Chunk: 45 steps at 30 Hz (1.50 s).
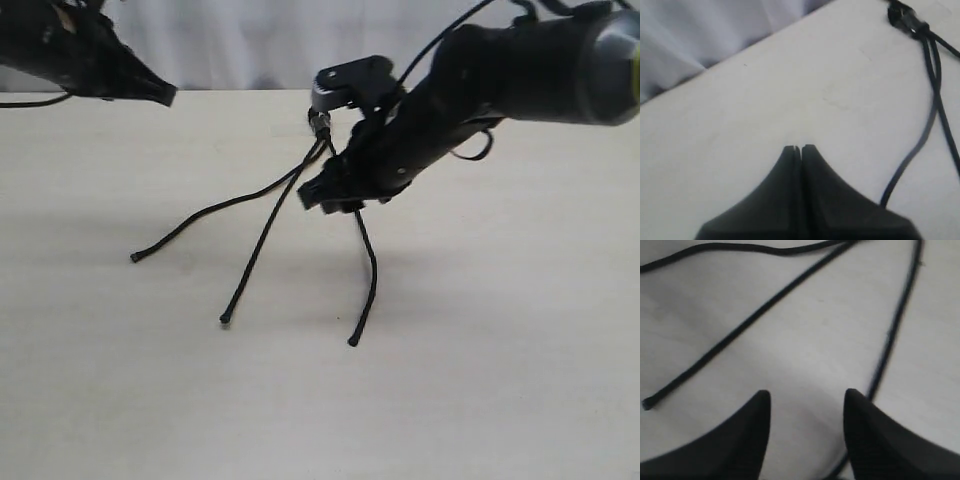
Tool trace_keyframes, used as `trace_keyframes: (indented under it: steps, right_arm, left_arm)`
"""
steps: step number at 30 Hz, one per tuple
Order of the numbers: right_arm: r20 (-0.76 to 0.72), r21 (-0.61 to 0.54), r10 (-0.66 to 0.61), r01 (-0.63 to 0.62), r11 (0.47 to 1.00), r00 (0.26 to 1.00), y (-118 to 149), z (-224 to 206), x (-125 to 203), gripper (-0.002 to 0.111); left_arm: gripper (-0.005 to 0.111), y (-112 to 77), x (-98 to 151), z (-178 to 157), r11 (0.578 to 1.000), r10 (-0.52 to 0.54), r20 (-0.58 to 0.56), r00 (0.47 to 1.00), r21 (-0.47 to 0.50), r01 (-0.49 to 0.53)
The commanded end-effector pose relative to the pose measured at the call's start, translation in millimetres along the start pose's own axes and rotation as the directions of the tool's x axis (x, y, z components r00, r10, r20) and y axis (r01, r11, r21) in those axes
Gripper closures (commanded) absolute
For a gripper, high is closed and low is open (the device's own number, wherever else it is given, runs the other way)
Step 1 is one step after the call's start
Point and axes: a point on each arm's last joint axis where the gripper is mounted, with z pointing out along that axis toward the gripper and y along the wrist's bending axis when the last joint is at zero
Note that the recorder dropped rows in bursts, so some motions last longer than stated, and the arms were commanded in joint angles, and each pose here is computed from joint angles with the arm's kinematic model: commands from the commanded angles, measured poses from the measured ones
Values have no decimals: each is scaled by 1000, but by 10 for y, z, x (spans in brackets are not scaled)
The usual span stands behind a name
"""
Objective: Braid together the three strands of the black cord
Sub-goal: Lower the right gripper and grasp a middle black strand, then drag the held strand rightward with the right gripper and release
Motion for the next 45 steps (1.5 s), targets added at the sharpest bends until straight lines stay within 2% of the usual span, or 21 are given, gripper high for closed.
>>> trace_keyframes:
  steps: [1,4,6,10,13,17,18,19,24,29,32,37,41,45]
  right_arm:
    - [-38,-68,-89,86,994,995,462,219,-65,51]
    - [-100,-112,-147,136,984,984,727,448,-90,51]
    - [-196,-140,-150,124,982,969,900,650,-113,51]
    - [-305,-25,-63,58,998,950,1024,1008,-240,51]
    - [-350,2,-53,57,998,935,1024,1181,-220,53]
    - [-416,39,-91,118,992,905,959,1296,-129,83]
    - [-447,48,-116,154,987,887,935,1282,-105,98]
    - [-457,42,-130,167,985,880,925,1219,-122,104]
    - [-407,123,-123,187,975,905,644,667,-393,104]
    - [-311,225,2,71,972,950,58,166,-581,104]
    - [-316,261,77,8,965,946,-285,124,-518,104]
    - [-341,288,170,-70,955,924,-702,326,-256,104]
    - [-368,265,214,-119,957,905,-755,487,-20,104]
    - [-367,211,184,-111,971,912,-613,637,113,104]
  left_arm:
    - [107,165,3,-439,996,-67,139,988,-41,73]
    - [107,137,-18,-663,996,-80,185,979,-33,88]
    - [107,76,-22,-814,997,-71,215,974,-23,78]
    - [107,29,-23,-911,998,-61,234,970,-15,66]
    - [107,28,-22,-910,998,-61,232,971,-15,66]
    - [107,28,-22,-910,998,-61,232,971,-15,66]
    - [107,28,-22,-910,998,-61,232,971,-15,66]
    - [107,28,-22,-910,998,-61,232,971,-15,66]
    - [107,28,-22,-910,998,-61,232,971,-15,66]
    - [107,28,-22,-910,998,-61,232,971,-15,66]
    - [107,28,-22,-910,998,-61,232,971,-15,66]
    - [107,26,-22,-910,997,-72,233,970,-10,76]
    - [107,26,-25,-911,997,-72,236,969,-10,76]
    - [107,25,-26,-911,997,-79,237,968,-7,83]
